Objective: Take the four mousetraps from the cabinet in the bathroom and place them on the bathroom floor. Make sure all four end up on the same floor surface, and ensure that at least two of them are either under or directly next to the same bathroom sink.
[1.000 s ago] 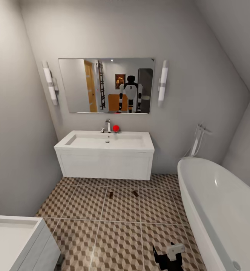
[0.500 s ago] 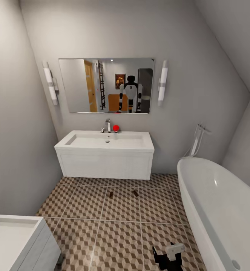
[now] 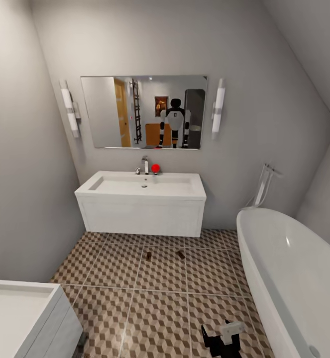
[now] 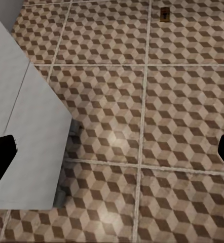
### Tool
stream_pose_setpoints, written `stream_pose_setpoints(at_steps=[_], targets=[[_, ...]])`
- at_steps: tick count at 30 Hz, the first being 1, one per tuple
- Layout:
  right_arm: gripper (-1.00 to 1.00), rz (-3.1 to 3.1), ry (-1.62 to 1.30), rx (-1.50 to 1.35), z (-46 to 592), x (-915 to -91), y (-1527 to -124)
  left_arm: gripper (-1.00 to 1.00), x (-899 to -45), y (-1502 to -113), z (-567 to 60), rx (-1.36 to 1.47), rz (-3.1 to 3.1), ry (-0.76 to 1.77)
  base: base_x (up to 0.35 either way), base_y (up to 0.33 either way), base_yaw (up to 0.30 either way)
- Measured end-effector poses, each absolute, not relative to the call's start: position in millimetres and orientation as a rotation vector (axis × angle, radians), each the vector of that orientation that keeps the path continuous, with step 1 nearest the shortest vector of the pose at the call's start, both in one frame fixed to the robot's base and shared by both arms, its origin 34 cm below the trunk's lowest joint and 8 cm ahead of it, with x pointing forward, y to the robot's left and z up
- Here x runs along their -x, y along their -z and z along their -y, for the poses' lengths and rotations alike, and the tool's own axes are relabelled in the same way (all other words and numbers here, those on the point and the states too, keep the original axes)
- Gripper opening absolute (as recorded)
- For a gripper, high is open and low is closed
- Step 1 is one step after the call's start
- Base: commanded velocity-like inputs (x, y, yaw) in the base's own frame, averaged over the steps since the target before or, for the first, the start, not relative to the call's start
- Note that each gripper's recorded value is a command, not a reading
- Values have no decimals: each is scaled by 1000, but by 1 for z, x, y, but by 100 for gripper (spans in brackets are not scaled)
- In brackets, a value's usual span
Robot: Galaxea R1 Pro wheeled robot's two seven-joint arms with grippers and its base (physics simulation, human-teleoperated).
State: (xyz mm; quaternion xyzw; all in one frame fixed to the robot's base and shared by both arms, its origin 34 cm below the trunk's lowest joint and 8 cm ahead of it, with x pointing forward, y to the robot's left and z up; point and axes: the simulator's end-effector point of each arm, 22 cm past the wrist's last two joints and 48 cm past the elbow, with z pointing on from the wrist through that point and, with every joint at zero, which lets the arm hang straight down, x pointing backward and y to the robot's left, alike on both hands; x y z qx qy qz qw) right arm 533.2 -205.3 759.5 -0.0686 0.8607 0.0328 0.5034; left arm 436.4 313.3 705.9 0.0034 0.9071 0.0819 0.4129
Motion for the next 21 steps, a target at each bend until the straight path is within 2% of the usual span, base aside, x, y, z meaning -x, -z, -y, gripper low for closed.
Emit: stream_pose_setpoints(at_steps=[21], targets=[[100,-2097,-73,164,210,-529,-751,100,-430,-700,-315,-8,-2300,-211,0,0,170]])
